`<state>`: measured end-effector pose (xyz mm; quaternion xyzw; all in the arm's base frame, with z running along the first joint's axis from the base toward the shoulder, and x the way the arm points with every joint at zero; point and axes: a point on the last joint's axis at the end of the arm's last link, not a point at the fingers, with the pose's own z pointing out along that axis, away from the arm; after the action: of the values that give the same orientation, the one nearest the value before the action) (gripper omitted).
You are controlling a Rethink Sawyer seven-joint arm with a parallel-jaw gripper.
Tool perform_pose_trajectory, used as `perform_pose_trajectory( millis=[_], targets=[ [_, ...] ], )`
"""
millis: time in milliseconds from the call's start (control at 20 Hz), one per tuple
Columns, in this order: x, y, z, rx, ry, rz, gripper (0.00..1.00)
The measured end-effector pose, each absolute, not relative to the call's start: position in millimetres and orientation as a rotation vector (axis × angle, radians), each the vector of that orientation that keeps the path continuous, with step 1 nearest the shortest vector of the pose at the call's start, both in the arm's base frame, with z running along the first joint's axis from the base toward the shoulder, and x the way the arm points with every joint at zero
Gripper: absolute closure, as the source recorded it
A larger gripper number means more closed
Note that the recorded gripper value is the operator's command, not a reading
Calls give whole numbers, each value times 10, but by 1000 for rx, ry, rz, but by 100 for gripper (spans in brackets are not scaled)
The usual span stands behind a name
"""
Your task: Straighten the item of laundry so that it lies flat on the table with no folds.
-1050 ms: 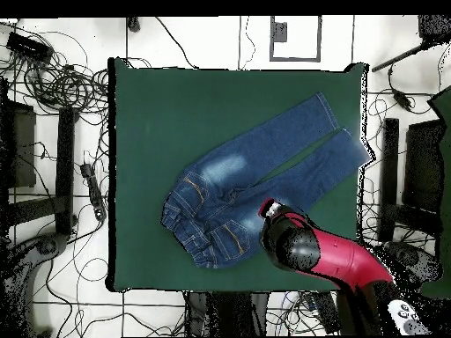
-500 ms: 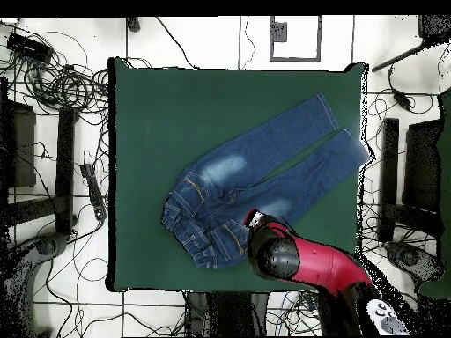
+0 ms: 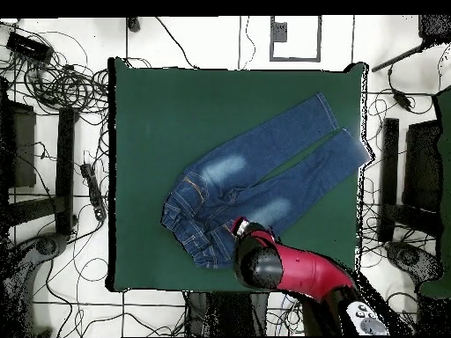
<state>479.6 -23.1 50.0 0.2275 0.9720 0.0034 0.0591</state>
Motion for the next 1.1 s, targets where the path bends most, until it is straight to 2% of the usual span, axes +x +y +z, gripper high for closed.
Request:
perform_pose_trajectory(
  millis=[650,1100],
  targets=[
    [4613,212,191,585,2991,34,0],
    [4219,552,-50,521,3034,64,0]
  ],
)
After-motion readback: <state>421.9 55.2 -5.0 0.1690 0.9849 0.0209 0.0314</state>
